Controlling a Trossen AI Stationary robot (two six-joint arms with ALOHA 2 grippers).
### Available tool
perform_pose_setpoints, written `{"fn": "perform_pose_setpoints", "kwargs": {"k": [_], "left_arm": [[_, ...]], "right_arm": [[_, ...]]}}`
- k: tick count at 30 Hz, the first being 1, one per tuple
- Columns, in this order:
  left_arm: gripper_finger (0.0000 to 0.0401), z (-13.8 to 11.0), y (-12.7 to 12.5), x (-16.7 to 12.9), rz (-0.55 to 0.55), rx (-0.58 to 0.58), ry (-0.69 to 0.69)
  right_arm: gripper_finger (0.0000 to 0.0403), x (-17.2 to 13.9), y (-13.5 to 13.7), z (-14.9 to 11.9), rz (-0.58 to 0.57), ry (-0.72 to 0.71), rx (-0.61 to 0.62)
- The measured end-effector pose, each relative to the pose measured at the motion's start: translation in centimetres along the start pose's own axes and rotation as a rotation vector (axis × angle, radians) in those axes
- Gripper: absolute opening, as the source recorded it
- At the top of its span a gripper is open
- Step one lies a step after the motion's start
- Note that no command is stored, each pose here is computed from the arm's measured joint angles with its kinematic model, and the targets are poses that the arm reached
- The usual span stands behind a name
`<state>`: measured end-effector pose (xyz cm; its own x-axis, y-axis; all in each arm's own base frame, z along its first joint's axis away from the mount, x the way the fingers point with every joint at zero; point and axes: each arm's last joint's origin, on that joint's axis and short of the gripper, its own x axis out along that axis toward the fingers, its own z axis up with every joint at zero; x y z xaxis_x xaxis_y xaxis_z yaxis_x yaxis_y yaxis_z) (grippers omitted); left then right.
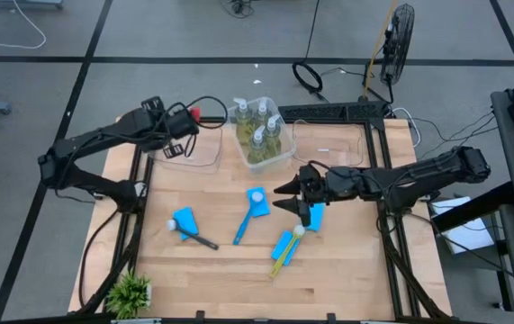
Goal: Pick & Place Kitchen Sink Supplies
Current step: Put the red cleaning brush into the left transparent bin, then put the black cleaning brush into the left transparent bin
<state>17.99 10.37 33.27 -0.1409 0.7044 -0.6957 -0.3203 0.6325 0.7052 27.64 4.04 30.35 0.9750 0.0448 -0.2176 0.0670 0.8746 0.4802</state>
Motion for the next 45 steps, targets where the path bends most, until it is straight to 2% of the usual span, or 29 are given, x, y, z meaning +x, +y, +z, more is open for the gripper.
{"fn": "perform_pose_setpoints", "kwargs": {"k": [9, 18, 23, 31, 33, 42, 45], "left_arm": [[0.0033, -0.1, -2.3, 4.5, -0.065, 0.224, 0.038], [0.0033, -2.0, -5.8, 8.0, -0.108, 0.512, 0.159], [0.0040, -1.7, -7.3, 9.0, -0.091, 0.565, 0.161], [0.0033, -0.5, -9.2, 10.3, -0.130, 0.696, 0.177], [0.0050, -0.3, -9.5, 10.6, -0.131, 0.698, 0.181], [0.0174, 0.6, -9.6, 10.8, -0.096, 0.632, 0.127], [0.0209, 0.7, -9.3, 10.5, -0.033, 0.646, 0.143]], "right_arm": [[0.0210, 0.0, -0.2, 0.1, -0.005, -0.003, 0.024], [0.0210, 0.0, -0.2, 0.1, -0.005, -0.002, 0.059], [0.0210, 0.0, -0.2, 0.1, -0.006, -0.003, 0.080], [0.0210, 0.0, -0.2, 0.1, -0.006, -0.002, 0.096], [0.0210, 0.0, -0.2, 0.1, -0.006, -0.002, 0.106], [0.0210, 0.0, -0.2, 0.1, -0.006, -0.002, 0.106], [0.0210, 0.0, -0.2, 0.1, -0.006, -0.002, 0.106]]}}
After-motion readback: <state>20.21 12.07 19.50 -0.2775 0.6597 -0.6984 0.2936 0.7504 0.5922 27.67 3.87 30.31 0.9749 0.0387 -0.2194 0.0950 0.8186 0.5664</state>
